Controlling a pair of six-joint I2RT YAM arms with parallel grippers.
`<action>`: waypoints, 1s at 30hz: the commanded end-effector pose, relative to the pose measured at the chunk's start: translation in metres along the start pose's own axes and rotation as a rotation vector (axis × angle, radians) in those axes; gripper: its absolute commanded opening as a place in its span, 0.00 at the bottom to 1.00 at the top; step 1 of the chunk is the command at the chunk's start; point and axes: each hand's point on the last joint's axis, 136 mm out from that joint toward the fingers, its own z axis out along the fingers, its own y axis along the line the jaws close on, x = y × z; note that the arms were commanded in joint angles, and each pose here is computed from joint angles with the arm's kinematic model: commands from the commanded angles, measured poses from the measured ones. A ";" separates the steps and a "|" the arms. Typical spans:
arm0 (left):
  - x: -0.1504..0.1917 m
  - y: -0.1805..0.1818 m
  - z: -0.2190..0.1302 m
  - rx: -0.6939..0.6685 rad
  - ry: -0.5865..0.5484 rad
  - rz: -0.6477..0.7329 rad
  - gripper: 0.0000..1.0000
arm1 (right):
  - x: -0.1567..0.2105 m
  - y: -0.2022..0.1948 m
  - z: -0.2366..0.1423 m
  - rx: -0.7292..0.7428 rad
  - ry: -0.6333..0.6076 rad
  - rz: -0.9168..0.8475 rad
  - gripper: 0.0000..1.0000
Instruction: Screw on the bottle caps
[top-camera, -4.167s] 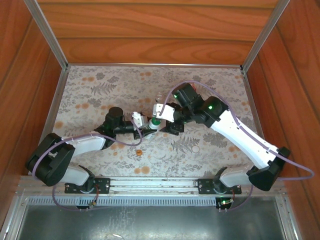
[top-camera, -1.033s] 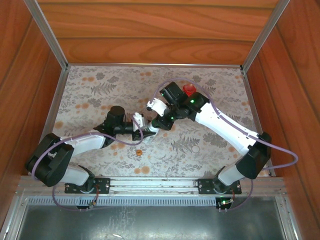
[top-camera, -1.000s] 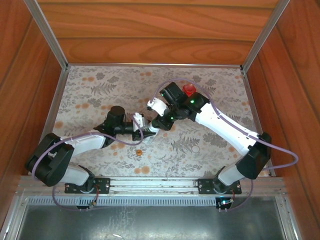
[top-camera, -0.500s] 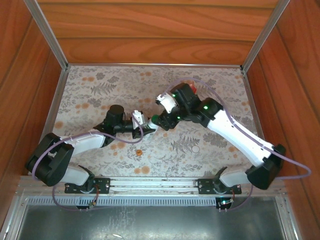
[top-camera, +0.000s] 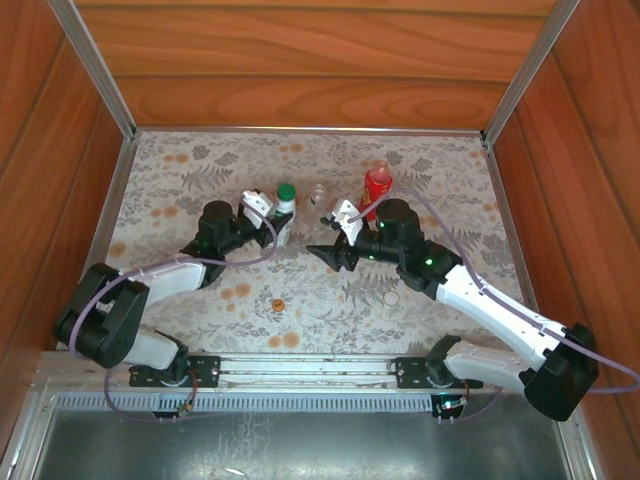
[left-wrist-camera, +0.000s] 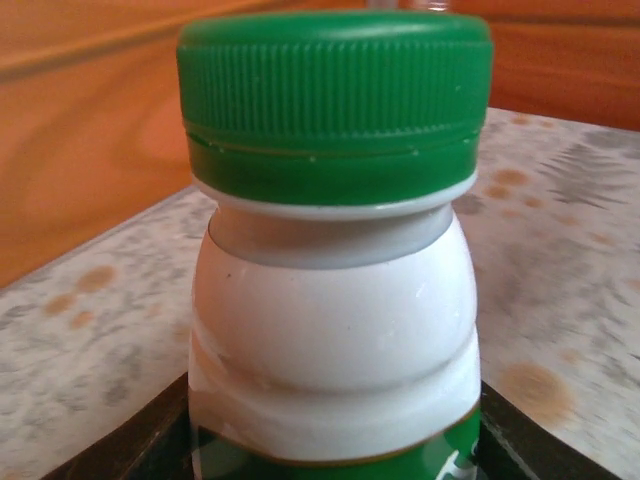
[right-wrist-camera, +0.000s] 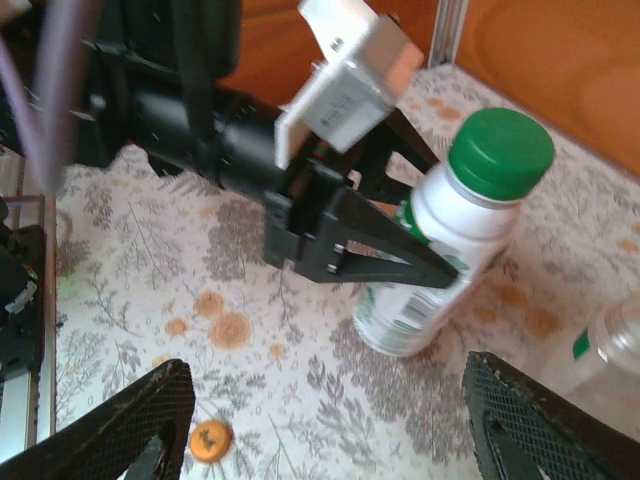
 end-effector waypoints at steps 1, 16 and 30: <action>-0.024 0.040 0.006 -0.191 -0.158 -0.021 0.52 | -0.013 0.004 0.006 -0.036 -0.065 -0.053 0.75; 0.025 0.102 0.005 -0.561 -0.170 -0.062 0.52 | 0.003 0.000 0.011 -0.019 -0.027 -0.018 0.75; 0.059 0.110 0.001 -0.615 -0.098 -0.107 0.56 | 0.009 -0.002 0.017 -0.022 -0.003 -0.004 0.75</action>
